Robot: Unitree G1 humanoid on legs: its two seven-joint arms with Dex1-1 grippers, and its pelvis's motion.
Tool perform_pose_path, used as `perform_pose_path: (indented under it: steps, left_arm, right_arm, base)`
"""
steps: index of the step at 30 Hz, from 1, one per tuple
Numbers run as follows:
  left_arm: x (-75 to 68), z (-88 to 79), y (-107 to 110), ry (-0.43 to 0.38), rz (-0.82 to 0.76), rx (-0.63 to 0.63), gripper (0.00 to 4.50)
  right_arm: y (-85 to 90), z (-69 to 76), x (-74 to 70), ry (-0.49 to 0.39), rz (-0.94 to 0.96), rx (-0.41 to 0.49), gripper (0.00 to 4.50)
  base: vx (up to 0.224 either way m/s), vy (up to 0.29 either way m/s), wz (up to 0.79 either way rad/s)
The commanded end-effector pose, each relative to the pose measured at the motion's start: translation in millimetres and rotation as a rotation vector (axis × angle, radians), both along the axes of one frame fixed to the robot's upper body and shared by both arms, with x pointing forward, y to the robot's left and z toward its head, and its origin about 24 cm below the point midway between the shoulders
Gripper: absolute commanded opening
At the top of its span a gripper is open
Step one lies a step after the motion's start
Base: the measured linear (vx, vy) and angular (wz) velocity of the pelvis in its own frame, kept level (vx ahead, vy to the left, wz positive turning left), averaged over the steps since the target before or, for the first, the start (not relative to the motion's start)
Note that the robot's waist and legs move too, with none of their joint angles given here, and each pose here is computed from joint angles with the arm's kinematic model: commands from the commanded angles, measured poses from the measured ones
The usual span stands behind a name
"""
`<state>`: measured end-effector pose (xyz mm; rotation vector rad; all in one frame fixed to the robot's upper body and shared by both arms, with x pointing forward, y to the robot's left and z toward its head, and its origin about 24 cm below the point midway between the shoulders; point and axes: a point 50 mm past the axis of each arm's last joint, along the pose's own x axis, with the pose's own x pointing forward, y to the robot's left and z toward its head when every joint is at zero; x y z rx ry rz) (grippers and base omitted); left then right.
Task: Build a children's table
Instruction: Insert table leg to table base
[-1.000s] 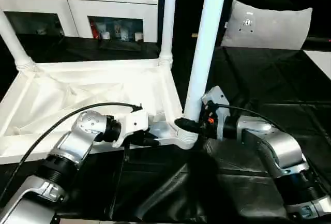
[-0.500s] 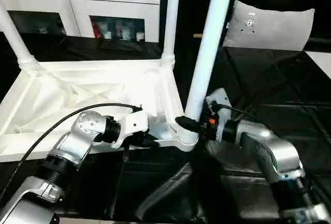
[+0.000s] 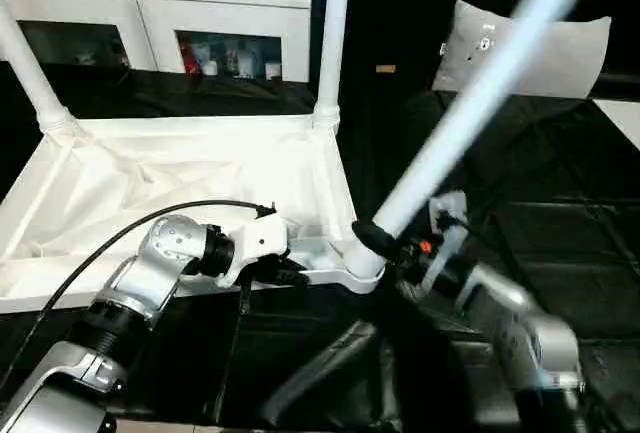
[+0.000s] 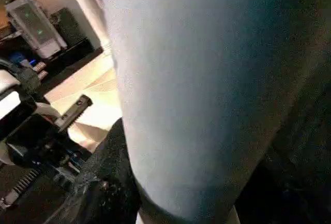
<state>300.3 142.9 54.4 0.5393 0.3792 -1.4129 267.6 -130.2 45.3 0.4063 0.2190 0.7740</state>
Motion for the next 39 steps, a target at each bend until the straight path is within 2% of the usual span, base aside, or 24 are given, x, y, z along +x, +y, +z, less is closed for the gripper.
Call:
perform_pose_path:
  steps: [1,3,6,12,14,18,20,22,30,32,39]
  left_arm:
    - [6.8,14.0,-5,-0.067,0.034,-0.077,0.00]
    - [6.9,14.1,-4,-0.068,0.035,-0.076,0.00]
    - [6.5,13.5,-4,-0.071,0.033,-0.066,0.00]
    - [5.8,13.0,-3,-0.074,0.020,-0.043,0.00]
    - [5.3,13.3,-2,-0.079,0.011,-0.033,0.00]
    - [4.9,13.5,-2,-0.083,0.002,-0.022,0.00]
    - [4.8,14.1,-1,-0.085,-0.017,-0.006,0.00]
    - [5.1,14.9,-1,-0.089,-0.028,0.003,0.00]
    - [10.6,20.7,-4,-0.104,-0.072,0.020,0.00]
    - [17.9,26.0,-6,-0.116,-0.081,0.025,0.00]
    - [31.8,34.9,-4,-0.152,-0.056,0.048,0.00]
  right_arm:
    - [2.8,-12.0,-10.5,0.028,0.029,-0.049,1.91]
    - [3.5,-12.3,-12.2,0.011,0.035,-0.068,1.91]
    - [4.5,-15.7,-16.5,-0.030,0.065,-0.168,1.91]
    - [4.8,-18.2,-15.6,-0.025,0.123,-0.258,1.91]
    - [5.8,-19.9,-16.0,-0.016,0.198,-0.317,1.91]
    - [5.8,-23.0,-17.5,-0.003,0.257,-0.362,1.91]
    - [6.0,-28.2,-19.5,0.015,0.349,-0.436,1.91]
    - [6.0,-30.1,-19.6,0.015,0.388,-0.473,1.91]
    - [7.7,-33.5,-25.2,0.040,0.502,-0.516,1.91]
    - [10.4,-35.1,-31.6,0.052,0.528,-0.503,1.91]
    - [14.6,-36.6,-34.5,0.057,0.517,-0.485,1.91]
  base:
    - [0.000,0.000,0.00]
    - [0.000,0.000,0.00]
    - [0.000,0.000,0.00]
    - [0.000,0.000,0.00]
    - [0.000,0.000,0.00]
    - [0.000,0.000,0.00]
    - [0.000,0.000,0.00]
    - [0.000,0.000,0.00]
    - [0.000,0.000,0.00]
    - [0.000,0.000,0.00]
    - [0.000,0.000,0.00]
